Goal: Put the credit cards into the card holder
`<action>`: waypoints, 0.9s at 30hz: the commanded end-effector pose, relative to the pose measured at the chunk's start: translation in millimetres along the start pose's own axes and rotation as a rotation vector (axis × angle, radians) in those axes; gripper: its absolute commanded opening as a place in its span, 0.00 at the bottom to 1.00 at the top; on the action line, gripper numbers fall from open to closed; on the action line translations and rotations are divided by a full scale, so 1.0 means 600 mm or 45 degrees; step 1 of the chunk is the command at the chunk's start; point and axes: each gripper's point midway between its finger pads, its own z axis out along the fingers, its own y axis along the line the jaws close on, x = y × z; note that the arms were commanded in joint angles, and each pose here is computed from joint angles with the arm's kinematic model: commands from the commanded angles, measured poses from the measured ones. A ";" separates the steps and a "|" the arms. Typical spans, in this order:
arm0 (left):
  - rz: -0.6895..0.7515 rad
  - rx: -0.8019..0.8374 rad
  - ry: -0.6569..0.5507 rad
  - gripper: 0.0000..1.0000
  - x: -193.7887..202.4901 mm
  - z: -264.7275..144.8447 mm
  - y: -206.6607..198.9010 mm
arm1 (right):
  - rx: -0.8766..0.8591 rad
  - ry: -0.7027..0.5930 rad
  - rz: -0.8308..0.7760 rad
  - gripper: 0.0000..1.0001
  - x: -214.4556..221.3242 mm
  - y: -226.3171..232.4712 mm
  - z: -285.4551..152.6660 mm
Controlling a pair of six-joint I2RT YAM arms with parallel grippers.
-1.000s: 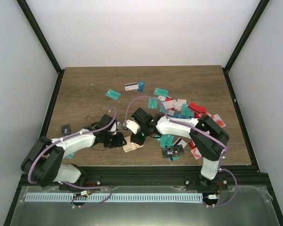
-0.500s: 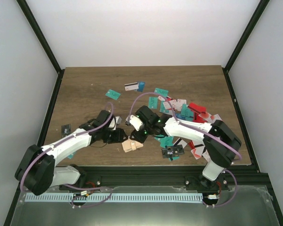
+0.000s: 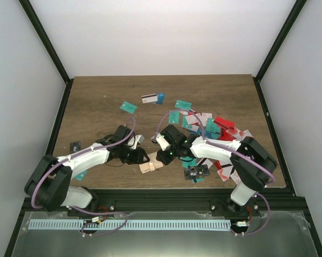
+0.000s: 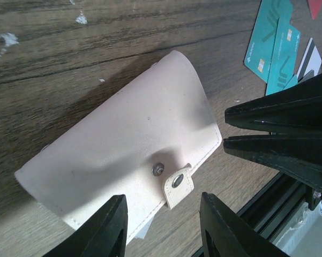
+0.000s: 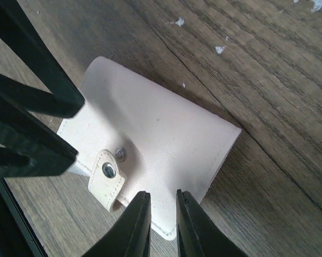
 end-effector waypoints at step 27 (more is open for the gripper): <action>0.116 0.052 0.084 0.16 -0.005 0.056 -0.016 | -0.068 0.073 0.077 0.08 0.039 -0.010 0.048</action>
